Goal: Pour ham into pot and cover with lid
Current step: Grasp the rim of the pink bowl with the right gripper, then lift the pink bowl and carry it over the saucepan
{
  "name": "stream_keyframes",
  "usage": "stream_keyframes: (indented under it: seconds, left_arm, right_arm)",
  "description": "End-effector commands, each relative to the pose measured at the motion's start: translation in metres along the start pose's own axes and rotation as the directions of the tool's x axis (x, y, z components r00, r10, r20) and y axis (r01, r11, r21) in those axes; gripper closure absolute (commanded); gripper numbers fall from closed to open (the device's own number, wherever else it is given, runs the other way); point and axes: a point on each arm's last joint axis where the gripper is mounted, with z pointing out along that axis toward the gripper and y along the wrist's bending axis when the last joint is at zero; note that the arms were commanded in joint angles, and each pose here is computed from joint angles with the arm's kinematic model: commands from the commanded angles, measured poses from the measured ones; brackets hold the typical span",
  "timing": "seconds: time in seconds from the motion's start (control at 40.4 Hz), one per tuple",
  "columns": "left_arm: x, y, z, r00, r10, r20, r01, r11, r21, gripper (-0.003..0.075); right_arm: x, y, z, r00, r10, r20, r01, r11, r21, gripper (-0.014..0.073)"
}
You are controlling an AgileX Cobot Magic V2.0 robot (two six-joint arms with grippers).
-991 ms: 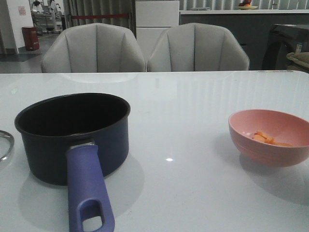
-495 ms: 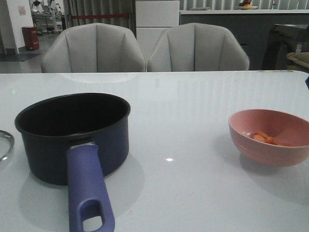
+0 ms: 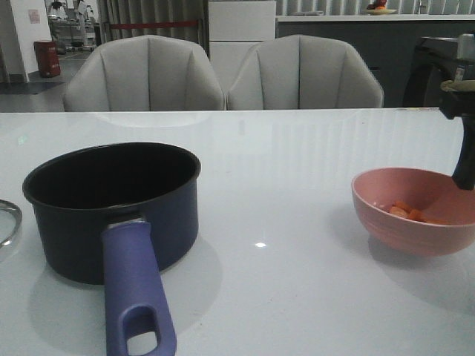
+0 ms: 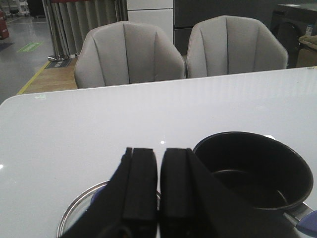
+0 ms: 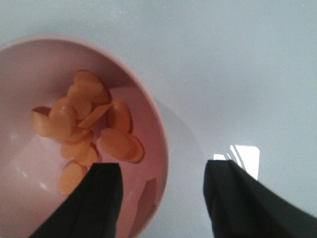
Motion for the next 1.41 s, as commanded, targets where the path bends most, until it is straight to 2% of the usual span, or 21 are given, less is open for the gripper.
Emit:
stream_keyframes:
  seconds: [0.0,0.099,0.173,0.223,0.297,0.371,0.471,0.644,0.718,0.842,0.966,1.114,1.189,1.387]
  left_arm:
    - [-0.016,0.000,-0.002,0.995,-0.008,0.104,0.008,1.000,0.002,0.0606]
    - [-0.016,0.000,-0.002,0.995,-0.008,0.104,0.008,1.000,0.002,0.0606]
    - [-0.016,0.000,-0.002,0.995,-0.008,0.104,0.008,1.000,0.002,0.0606]
    - [-0.016,0.000,-0.002,0.995,-0.008,0.104,0.008,1.000,0.002,0.0606]
    - [-0.016,0.000,-0.002,0.995,-0.008,0.104,0.008,1.000,0.002,0.0606]
    - [-0.016,0.000,-0.002,0.995,-0.008,0.104,0.008,1.000,0.002,0.0606]
    - [-0.016,0.000,-0.002,0.995,-0.008,0.104,0.008,1.000,0.002,0.0606]
    - [-0.016,0.000,-0.002,0.995,-0.008,0.104,0.008,1.000,0.002,0.0606]
    - [-0.016,0.000,-0.002,0.995,-0.009,0.104,0.009,1.000,0.002,0.0606]
    - [-0.016,0.000,-0.002,0.995,-0.009,0.104,0.009,1.000,0.002,0.0606]
    - [-0.016,0.000,-0.002,0.995,-0.009,0.104,0.009,1.000,0.002,0.0606]
    - [-0.016,0.000,-0.002,0.995,-0.009,0.104,0.009,1.000,0.002,0.0606]
    - [-0.016,0.000,-0.002,0.995,-0.009,0.104,0.009,1.000,0.002,0.0606]
    - [-0.016,0.000,-0.002,0.995,-0.009,0.104,0.009,1.000,0.002,0.0606]
  right_arm:
    - [-0.014,0.001,-0.007,0.998,-0.036,0.060,0.036,0.999,-0.003,0.0120]
    - [-0.017,0.000,0.006,0.998,-0.052,0.036,0.052,0.998,-0.016,0.0125]
    - [-0.019,0.000,0.014,0.998,-0.069,0.014,0.069,0.997,-0.019,0.0179]
    - [-0.019,-0.001,0.019,0.997,-0.072,0.004,0.072,0.997,-0.018,0.0272]
    - [-0.022,-0.002,0.023,0.997,-0.069,0.018,0.069,0.997,-0.015,0.0466]
    - [-0.025,-0.001,0.022,0.997,-0.059,0.051,0.060,0.998,-0.018,0.0435]
    - [-0.033,0.002,0.012,0.994,-0.045,0.101,0.049,0.998,-0.033,0.0467]
    - [-0.042,0.020,-0.019,0.981,-0.036,0.189,0.054,0.994,-0.094,0.0465]
    - [-0.045,0.034,-0.035,0.975,-0.056,0.215,0.084,0.989,-0.122,0.0465]
    - [-0.046,0.068,-0.058,0.950,-0.169,0.264,0.211,0.968,-0.139,0.0465]
    - [-0.040,0.116,-0.073,0.914,-0.290,0.282,0.346,0.922,-0.175,0.0465]
    - [-0.029,0.167,-0.090,0.862,-0.382,0.333,0.458,0.868,-0.192,0.0458]
    - [-0.024,0.188,-0.097,0.843,-0.402,0.357,0.487,0.852,-0.191,0.0458]
    - [-0.010,0.228,-0.087,0.840,-0.419,0.347,0.504,0.838,-0.208,0.0458]
